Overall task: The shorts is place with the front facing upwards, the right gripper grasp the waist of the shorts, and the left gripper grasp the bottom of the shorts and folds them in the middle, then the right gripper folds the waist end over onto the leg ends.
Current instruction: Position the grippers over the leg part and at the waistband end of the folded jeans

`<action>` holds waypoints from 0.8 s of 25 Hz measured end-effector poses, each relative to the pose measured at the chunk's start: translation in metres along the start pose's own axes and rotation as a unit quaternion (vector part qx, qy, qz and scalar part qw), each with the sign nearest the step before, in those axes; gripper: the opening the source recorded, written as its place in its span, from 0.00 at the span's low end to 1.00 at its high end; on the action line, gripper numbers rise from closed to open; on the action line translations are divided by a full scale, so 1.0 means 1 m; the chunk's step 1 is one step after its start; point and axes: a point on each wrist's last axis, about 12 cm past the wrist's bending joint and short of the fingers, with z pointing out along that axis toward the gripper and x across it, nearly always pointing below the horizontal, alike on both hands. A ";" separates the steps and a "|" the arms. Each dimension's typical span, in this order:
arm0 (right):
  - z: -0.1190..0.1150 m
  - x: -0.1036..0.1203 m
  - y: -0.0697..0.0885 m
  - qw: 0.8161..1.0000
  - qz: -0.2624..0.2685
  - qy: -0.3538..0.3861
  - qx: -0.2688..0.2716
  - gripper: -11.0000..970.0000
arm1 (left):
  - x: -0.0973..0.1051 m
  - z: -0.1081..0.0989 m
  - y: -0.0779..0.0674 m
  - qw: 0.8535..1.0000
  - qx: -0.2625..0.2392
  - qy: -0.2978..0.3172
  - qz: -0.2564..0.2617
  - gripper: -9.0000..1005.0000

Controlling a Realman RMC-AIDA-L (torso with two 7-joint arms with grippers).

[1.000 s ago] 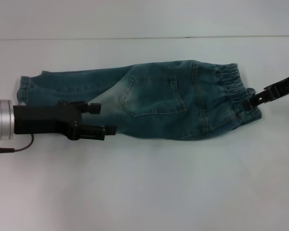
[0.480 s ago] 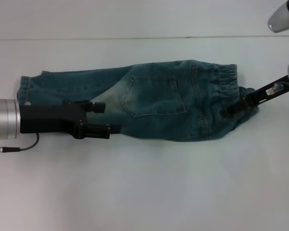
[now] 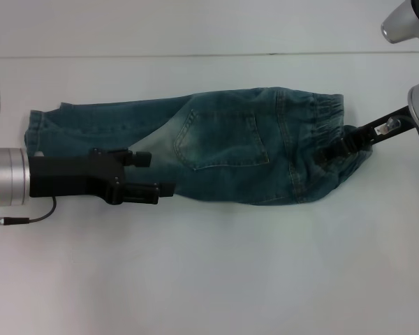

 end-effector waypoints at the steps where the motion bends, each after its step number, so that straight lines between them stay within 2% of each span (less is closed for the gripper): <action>1: 0.000 0.000 0.000 1.000 0.000 0.000 0.000 0.59 | 0.000 0.000 0.000 1.000 0.000 0.000 0.000 0.93; 9: 0.000 0.003 -0.002 1.000 -0.009 0.001 0.002 0.23 | 0.000 0.001 0.000 1.000 0.001 -0.003 -0.001 0.93; 15: -0.004 0.008 -0.008 1.000 -0.002 -0.002 0.007 0.07 | -0.003 0.005 -0.001 1.000 -0.003 -0.016 -0.003 0.93; 20: -0.013 0.010 -0.017 1.000 0.007 -0.013 0.018 0.07 | -0.010 0.016 0.005 0.996 -0.054 -0.077 -0.011 0.90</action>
